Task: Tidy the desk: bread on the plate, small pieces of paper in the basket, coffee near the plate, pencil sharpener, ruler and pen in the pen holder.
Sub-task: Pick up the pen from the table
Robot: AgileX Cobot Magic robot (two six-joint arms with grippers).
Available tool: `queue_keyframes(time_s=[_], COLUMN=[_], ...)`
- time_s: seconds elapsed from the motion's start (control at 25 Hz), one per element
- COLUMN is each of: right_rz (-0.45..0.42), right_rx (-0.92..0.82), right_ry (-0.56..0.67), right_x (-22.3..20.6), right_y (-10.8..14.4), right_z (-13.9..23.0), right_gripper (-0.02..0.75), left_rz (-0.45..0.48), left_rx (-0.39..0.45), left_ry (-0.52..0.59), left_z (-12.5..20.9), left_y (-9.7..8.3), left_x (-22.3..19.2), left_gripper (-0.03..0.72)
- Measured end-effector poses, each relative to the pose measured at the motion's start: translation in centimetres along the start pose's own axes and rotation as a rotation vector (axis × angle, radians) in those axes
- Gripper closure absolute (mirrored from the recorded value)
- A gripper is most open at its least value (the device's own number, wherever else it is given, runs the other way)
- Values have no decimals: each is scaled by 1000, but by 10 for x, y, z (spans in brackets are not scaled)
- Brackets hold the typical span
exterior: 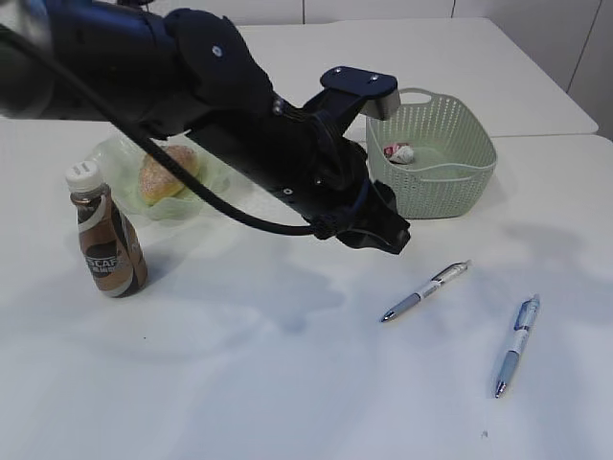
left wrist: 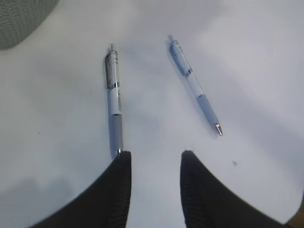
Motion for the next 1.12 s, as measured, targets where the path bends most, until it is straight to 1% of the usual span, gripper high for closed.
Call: queue_keyframes(time_s=[0.12,0.2,0.28,0.4,0.48,0.64,0.72,0.8,0.92,1.12], right_rz=[2,2,4,4,4,6,6,6,8,8], right_rx=[-2,-8,-10,-12,-12,-11,-11,-11,-10,-10], right_ry=[-7,-13,-20,-27,-27,-30,-30,-30,-38,-55], right_x=[0,0,0,0,0,0,0,0,0,0], right_y=[0,0,-1,-1,-1,-1,-1,-1,-1,-1], right_z=[-1,-2,-4,-5,-5,-5,-5,-5,-7,-10], right_gripper=[421,421,421,421,421,421,421,421,421,421], left_rz=[-16,-19,-18,-10,-6,6,4,-10,-46,-92], left_rx=[4,14,26,22,-4,-79,-96,-113,-122,-94], left_ry=[-13,-23,-35,-64,-83,-113,-126,-142,-173,-213], left_z=[-3,-5,-7,-15,-22,-32,-36,-37,-38,-38], left_y=[7,10,12,13,11,-3,-5,-2,8,24], left_x=[-13,-18,-25,-36,-43,-62,-72,-80,-92,-107], left_gripper=[443,429,405,351,321,307,307,307,307,307])
Point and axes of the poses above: a point on each arm's last joint axis where the gripper is mounted, x pointing back along that axis away from the gripper, y along the wrist's bending axis when the last joint is at zero, z = x × y, the point moved 9 cm from there along -x, pointing out along that axis toward the gripper, and after that the axes turned 13 degrees about x, right-handed, at the moved point
